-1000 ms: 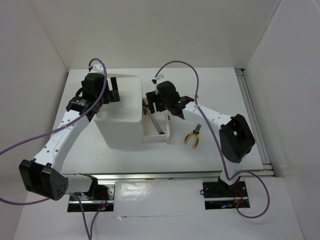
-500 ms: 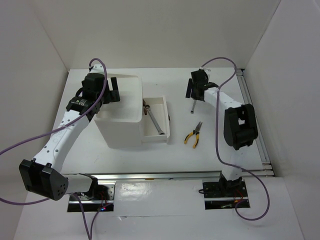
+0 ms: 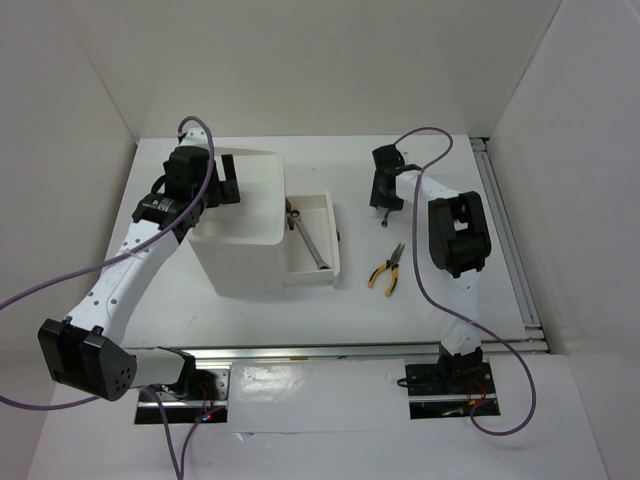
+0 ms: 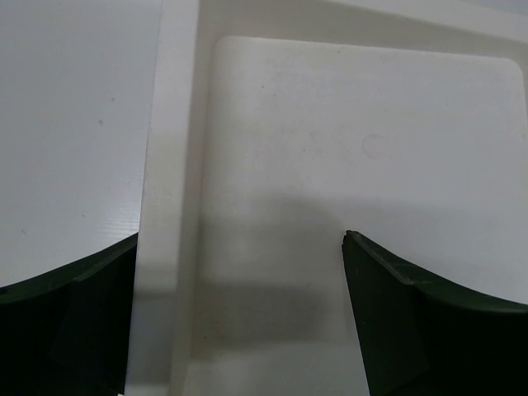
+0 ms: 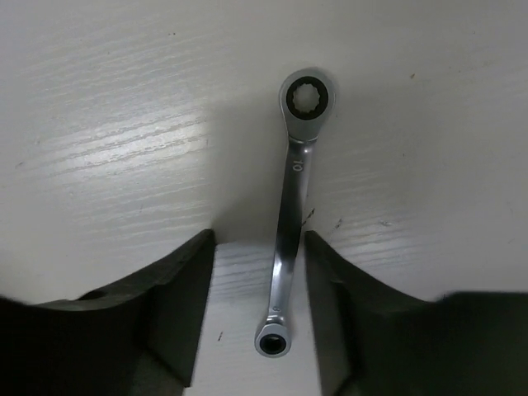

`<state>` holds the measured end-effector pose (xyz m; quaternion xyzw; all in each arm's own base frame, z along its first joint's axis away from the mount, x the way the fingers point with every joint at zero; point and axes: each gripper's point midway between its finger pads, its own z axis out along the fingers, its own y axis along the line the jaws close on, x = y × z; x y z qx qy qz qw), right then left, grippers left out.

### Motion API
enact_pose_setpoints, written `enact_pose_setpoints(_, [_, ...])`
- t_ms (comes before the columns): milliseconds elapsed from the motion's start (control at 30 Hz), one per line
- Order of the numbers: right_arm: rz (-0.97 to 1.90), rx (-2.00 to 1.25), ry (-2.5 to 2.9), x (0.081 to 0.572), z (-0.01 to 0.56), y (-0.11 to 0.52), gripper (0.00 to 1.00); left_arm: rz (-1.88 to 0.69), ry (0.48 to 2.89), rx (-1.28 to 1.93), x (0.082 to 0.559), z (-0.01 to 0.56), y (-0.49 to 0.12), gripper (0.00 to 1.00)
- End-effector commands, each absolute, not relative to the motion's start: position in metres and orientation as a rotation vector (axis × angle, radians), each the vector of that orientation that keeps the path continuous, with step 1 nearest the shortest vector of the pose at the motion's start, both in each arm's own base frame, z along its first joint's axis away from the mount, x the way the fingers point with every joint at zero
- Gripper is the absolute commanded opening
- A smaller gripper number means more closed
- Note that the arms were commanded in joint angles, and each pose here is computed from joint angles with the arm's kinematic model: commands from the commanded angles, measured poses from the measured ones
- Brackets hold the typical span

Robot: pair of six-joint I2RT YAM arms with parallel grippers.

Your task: Sort the tools into containers

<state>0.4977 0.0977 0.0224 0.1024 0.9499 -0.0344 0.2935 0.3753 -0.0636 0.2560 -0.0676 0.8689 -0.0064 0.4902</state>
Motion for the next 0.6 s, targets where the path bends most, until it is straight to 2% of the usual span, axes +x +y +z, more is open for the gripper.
enact_pose_setpoints(0, [-0.088, 0.339, 2.595, 0.485, 0.006, 0.091, 0.50, -0.131, 2.316, -0.053, 0.346, 0.209, -0.096, 1.00])
enact_pose_setpoints(33, [-0.097, 0.352, 2.617, 0.478, 0.001, 0.090, 0.36, -0.119, 2.314, -0.058, 0.347, 0.209, -0.094, 1.00])
enact_pose_setpoints(100, [-0.077, 0.370, 2.645, 0.470, -0.004, 0.093, 0.28, -0.111, 2.313, -0.074, 0.346, 0.211, -0.093, 1.00])
enact_pose_setpoints(233, [-0.099, 0.385, 2.665, 0.464, -0.011, 0.090, 0.18, -0.111, 2.313, -0.074, 0.346, 0.211, -0.093, 0.84])
enact_pose_setpoints(300, [-0.113, 0.371, 2.687, 0.458, -0.015, 0.088, 0.14, -0.097, 2.310, -0.080, 0.347, 0.211, -0.091, 0.80])
enact_pose_setpoints(333, [-0.113, 0.370, 2.687, 0.458, -0.015, 0.088, 0.06, -0.097, 2.310, -0.080, 0.347, 0.211, -0.091, 0.75])
enact_pose_setpoints(367, [-0.136, 0.373, 2.691, 0.456, -0.015, 0.086, 0.01, -0.097, 2.310, -0.080, 0.347, 0.211, -0.091, 0.61])
enact_pose_setpoints(400, [-0.139, 0.361, 2.693, 0.456, -0.015, 0.085, 0.00, -0.093, 2.320, -0.079, 0.348, 0.207, -0.091, 0.51])
enact_pose_setpoints(433, [-0.139, 0.360, 2.693, 0.456, -0.015, 0.085, 0.00, -0.089, 2.329, -0.078, 0.346, 0.206, -0.090, 0.46])
enact_pose_setpoints(567, [-0.139, 0.360, 2.693, 0.453, -0.010, 0.084, 0.00, -0.063, 2.324, -0.090, 0.347, 0.206, -0.086, 0.43])
